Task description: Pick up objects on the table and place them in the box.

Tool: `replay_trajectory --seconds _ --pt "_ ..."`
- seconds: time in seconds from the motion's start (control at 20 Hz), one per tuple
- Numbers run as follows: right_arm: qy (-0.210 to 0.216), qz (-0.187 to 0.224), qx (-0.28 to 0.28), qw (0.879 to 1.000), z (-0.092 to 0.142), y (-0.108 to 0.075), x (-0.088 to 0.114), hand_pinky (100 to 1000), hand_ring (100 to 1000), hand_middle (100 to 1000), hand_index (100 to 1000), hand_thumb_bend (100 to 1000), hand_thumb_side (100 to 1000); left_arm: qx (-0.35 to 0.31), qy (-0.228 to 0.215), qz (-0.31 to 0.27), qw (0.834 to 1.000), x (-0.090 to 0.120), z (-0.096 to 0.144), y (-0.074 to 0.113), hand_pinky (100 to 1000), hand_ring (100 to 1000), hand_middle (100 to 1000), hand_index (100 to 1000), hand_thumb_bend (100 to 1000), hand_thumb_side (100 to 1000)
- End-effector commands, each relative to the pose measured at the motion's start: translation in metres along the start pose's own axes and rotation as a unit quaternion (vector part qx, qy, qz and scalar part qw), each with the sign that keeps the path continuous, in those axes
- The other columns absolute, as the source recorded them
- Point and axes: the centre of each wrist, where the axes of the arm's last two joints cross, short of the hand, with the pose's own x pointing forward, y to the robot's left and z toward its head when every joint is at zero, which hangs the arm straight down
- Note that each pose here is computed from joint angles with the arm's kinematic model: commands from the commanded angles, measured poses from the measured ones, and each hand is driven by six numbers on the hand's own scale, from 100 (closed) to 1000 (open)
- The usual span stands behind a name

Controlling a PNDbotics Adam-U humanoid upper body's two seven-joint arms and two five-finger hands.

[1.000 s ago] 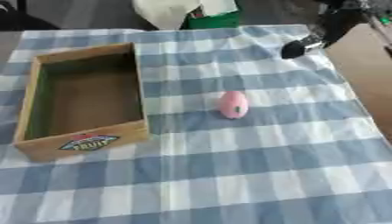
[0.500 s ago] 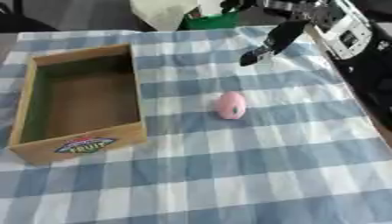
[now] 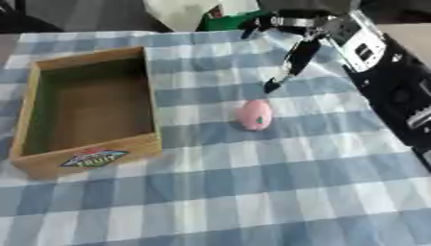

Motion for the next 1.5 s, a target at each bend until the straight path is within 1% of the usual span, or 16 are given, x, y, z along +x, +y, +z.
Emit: replay_trajectory --seconds 0.05,0.45,0.55,0.6,0.65,0.7,0.75,0.8,0.95,1.15,1.5 --pt "-0.055 0.080 0.118 0.988 0.004 -0.006 0.002 998 1000 835 997 782 185 -0.012 -0.014 0.001 1.000 0.006 -0.006 -0.002 523 383 578 827 191 560" --pt "-0.045 0.043 0.134 0.989 -0.002 0.008 0.010 1000 1000 820 981 751 168 -0.012 -0.014 0.002 1.000 0.006 -0.006 -0.003 524 383 578 827 190 559" --pt "-0.048 0.037 0.135 0.989 -0.002 0.011 0.013 1000 1000 817 975 753 175 -0.012 -0.014 0.003 1.000 0.006 -0.007 -0.003 524 383 578 827 190 559" --pt "-0.049 0.035 0.134 0.989 -0.002 0.012 0.014 1000 1000 817 971 789 187 -0.011 -0.014 0.003 1.000 0.006 -0.007 -0.003 524 383 578 827 190 558" --pt "-0.053 0.035 0.133 0.989 -0.003 0.012 0.017 1000 1000 815 970 760 183 -0.011 -0.014 0.003 1.000 0.006 -0.007 -0.003 524 383 578 827 190 558" --pt "-0.056 0.037 0.132 0.989 -0.003 0.012 0.020 1000 1000 816 970 764 185 -0.011 -0.014 0.003 1.000 0.006 -0.007 -0.003 524 383 578 827 190 558" --pt "-0.058 0.041 0.131 0.989 -0.003 0.012 0.022 997 1000 820 972 768 152 -0.011 -0.013 0.004 1.000 0.006 -0.007 -0.004 524 383 578 827 190 558" --pt "-0.056 0.045 0.131 0.989 -0.002 0.011 0.024 995 1000 819 973 779 187 -0.011 -0.014 0.004 1.000 0.006 -0.007 -0.004 524 383 578 827 189 558" --pt "-0.043 0.059 0.134 0.988 0.002 0.010 0.027 980 1000 823 990 786 188 -0.010 -0.014 0.004 1.000 0.006 -0.007 -0.004 525 382 578 827 189 557" --pt "-0.029 0.067 0.140 0.987 0.003 0.013 0.027 977 1000 825 987 784 187 -0.010 -0.013 0.004 1.000 0.006 -0.007 -0.004 526 382 578 828 190 557" --pt "-0.022 0.073 0.150 0.986 0.000 0.017 0.027 976 1000 826 983 779 184 -0.010 -0.012 0.005 1.000 0.005 -0.006 -0.004 527 381 578 828 191 557"
